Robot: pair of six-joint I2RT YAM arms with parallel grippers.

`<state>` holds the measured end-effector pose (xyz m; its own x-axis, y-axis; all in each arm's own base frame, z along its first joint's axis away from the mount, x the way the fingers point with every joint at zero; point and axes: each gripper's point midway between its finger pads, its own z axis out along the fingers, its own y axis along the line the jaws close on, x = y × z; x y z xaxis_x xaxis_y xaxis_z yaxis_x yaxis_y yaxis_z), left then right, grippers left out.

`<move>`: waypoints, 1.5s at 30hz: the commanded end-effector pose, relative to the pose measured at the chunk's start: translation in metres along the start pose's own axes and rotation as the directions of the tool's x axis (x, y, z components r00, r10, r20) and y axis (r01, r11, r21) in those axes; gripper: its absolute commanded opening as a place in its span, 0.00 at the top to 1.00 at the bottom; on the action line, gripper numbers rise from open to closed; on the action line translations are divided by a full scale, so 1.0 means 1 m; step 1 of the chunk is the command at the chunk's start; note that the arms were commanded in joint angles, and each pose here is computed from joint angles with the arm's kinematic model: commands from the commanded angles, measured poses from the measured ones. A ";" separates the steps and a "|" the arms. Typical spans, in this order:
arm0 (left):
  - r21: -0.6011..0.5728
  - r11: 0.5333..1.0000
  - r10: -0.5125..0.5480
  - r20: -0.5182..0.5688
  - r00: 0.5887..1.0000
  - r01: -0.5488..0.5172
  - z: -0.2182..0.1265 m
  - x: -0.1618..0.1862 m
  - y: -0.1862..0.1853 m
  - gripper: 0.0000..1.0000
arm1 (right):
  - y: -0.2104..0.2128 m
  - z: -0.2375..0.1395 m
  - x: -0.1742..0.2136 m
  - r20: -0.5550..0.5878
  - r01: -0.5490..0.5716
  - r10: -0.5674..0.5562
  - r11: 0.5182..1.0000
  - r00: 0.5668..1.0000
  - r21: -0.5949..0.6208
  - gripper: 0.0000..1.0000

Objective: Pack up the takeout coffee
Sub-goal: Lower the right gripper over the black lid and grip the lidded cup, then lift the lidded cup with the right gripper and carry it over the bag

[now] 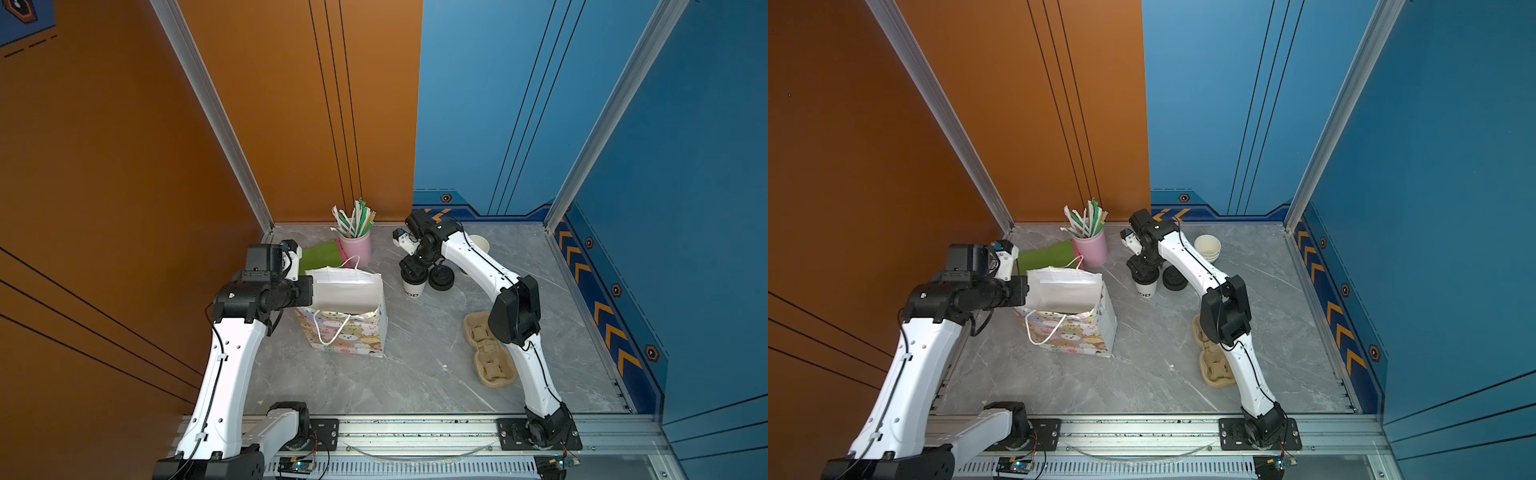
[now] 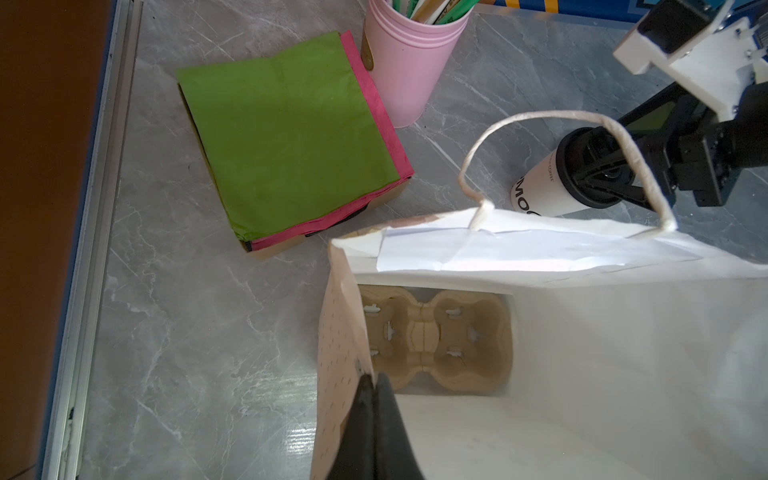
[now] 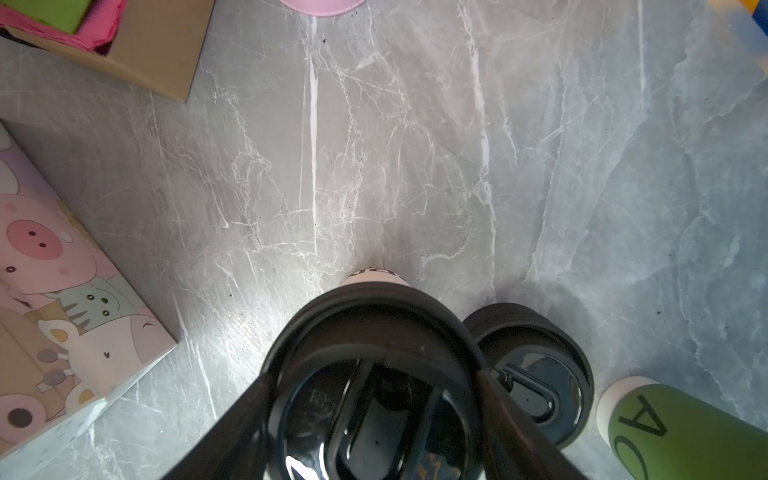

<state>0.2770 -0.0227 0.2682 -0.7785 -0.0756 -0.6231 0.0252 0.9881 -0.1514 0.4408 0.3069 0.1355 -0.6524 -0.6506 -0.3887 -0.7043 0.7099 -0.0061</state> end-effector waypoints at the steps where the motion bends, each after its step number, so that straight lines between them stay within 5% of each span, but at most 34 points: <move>1: 0.008 1.000 -0.003 -0.036 0.999 0.003 0.006 0.008 0.001 1.00 | 0.003 0.006 0.011 -0.055 -0.002 0.002 1.000 0.999 0.000 0.30; 45: 0.027 1.000 -0.007 -0.039 0.999 0.008 0.008 0.009 -0.002 1.00 | 0.024 -0.101 -0.015 0.138 0.028 -0.029 1.000 0.990 0.010 0.33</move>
<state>0.2773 -0.0254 0.2687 -0.7778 -0.0755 -0.6240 0.0352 0.9860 -0.1633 0.4199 0.3105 0.2007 -0.5982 -0.6437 -0.4773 -0.7223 0.6911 -0.0267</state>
